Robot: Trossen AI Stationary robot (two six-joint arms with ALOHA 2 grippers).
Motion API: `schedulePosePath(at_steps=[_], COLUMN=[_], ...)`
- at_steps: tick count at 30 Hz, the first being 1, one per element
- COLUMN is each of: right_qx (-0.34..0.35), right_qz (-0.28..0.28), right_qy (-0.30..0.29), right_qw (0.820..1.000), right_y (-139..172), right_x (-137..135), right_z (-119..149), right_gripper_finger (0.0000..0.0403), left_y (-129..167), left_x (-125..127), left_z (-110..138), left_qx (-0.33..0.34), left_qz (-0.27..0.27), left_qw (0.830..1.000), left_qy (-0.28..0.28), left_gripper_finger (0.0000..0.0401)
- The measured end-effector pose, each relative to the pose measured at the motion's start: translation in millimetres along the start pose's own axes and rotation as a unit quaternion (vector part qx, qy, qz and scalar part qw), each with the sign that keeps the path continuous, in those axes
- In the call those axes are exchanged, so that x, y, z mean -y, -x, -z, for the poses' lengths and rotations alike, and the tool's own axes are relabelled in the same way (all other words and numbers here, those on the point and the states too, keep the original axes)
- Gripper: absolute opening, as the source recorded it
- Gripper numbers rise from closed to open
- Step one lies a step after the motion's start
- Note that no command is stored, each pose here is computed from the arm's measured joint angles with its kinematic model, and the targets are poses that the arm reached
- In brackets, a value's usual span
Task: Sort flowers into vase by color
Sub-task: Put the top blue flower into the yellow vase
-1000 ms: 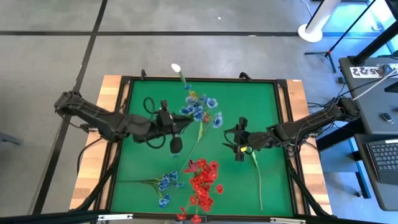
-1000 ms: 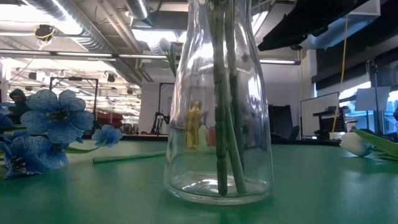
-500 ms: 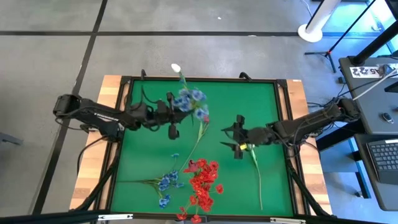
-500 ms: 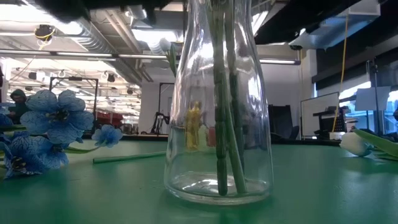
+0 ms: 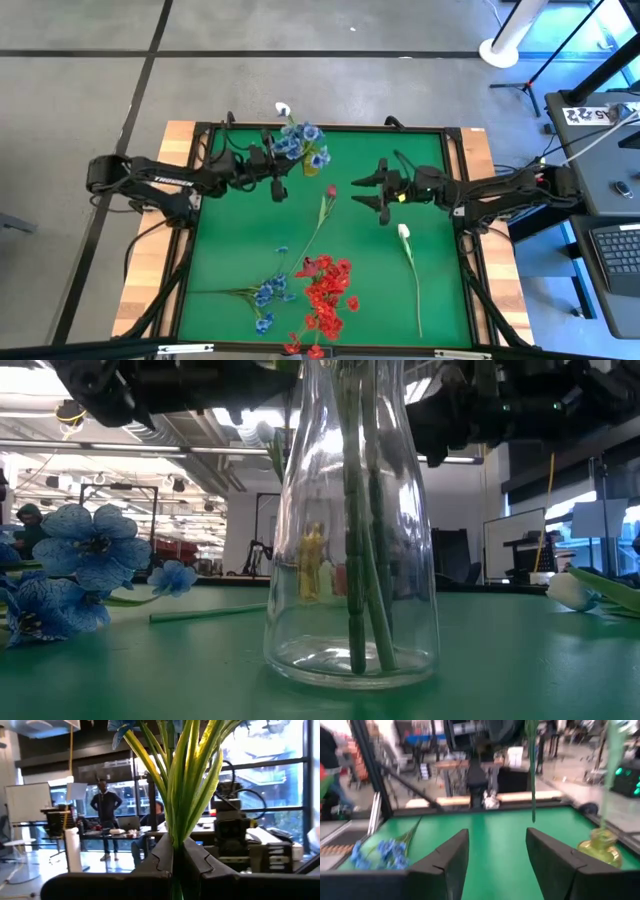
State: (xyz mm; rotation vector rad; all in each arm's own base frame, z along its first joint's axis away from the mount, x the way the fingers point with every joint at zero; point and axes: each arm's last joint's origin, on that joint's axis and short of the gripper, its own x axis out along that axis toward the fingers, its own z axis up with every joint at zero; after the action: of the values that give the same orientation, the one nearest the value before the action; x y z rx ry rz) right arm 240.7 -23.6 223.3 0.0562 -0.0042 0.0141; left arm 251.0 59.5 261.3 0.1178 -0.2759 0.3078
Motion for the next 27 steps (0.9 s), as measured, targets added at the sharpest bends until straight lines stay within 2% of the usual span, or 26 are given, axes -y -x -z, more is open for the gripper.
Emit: schedulePosePath(at_steps=[8,16,27], right_qx=[-0.008,0.005,-0.004], right_qz=[0.013,0.038,0.039], right_qy=[-0.009,0.008,0.005], right_qw=[1.0,0.999,0.999], right_y=[4,4,4], right_x=[5,6,6], right_z=[7,5,6], right_gripper_finger=[0.0173,0.0172,0.0172], left_y=[0,-9,-41], left_x=[-35,-55,-72], left_z=[-1,6,32], left_qx=[0.018,0.049,0.013], left_qz=[-0.009,-0.009,-0.025], left_qw=[0.999,0.998,0.999], left_qy=[-0.03,-0.031,-0.034], left_gripper_finger=[0.0002,0.0005,0.0004])
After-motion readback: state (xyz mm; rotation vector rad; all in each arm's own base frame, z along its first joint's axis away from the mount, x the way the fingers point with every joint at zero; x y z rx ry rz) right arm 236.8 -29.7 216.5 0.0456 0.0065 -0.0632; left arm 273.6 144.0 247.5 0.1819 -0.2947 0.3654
